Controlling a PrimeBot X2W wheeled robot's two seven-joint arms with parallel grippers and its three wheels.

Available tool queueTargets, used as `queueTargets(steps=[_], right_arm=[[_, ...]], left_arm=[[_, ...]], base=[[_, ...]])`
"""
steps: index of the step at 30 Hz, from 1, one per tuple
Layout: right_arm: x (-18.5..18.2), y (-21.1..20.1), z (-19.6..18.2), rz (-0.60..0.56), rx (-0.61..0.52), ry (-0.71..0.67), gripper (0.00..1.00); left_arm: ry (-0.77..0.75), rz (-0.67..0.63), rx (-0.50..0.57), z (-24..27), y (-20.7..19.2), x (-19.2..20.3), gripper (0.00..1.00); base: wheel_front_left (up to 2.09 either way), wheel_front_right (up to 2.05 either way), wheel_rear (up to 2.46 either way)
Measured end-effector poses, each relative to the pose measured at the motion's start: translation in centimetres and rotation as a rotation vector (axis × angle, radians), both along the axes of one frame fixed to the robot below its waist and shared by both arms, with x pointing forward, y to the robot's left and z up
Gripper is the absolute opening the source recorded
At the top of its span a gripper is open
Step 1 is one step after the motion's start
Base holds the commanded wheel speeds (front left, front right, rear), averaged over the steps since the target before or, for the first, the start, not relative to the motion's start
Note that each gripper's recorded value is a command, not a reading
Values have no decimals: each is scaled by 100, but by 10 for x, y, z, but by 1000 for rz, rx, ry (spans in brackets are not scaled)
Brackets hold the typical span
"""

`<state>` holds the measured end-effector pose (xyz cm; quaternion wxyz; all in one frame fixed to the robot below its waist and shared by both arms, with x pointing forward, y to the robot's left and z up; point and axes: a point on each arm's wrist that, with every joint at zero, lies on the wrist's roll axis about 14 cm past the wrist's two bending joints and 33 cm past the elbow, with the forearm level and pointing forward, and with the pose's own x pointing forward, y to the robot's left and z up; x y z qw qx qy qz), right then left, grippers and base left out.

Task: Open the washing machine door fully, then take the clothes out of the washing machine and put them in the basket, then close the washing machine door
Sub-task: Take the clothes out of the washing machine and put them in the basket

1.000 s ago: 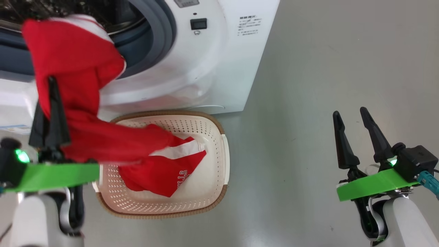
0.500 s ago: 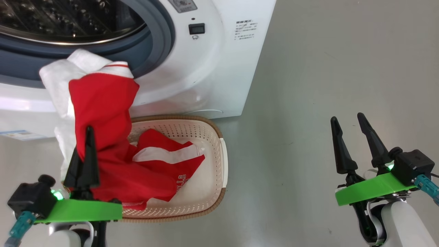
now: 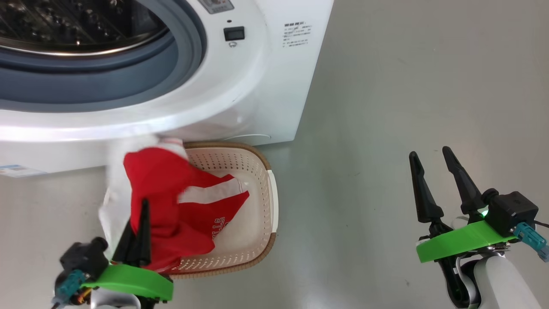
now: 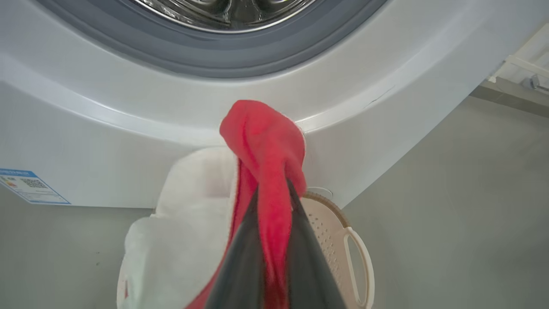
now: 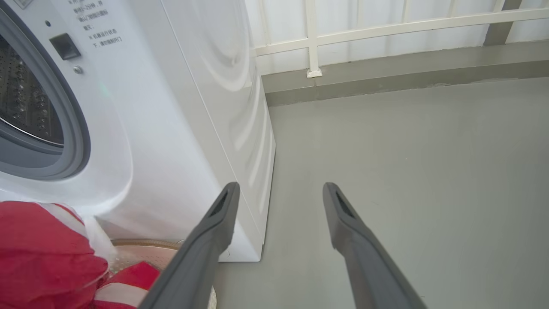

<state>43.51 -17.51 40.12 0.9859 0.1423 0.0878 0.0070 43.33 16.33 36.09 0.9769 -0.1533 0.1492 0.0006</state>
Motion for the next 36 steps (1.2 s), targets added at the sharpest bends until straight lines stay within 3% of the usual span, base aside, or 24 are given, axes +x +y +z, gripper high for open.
queueTargets(steps=[36], right_arm=[[22, -5, -83, -3, -20, 153, 100]], left_arm=[[386, -153, 52, -152, -37, 29, 0]], base=[[0, 0, 0]])
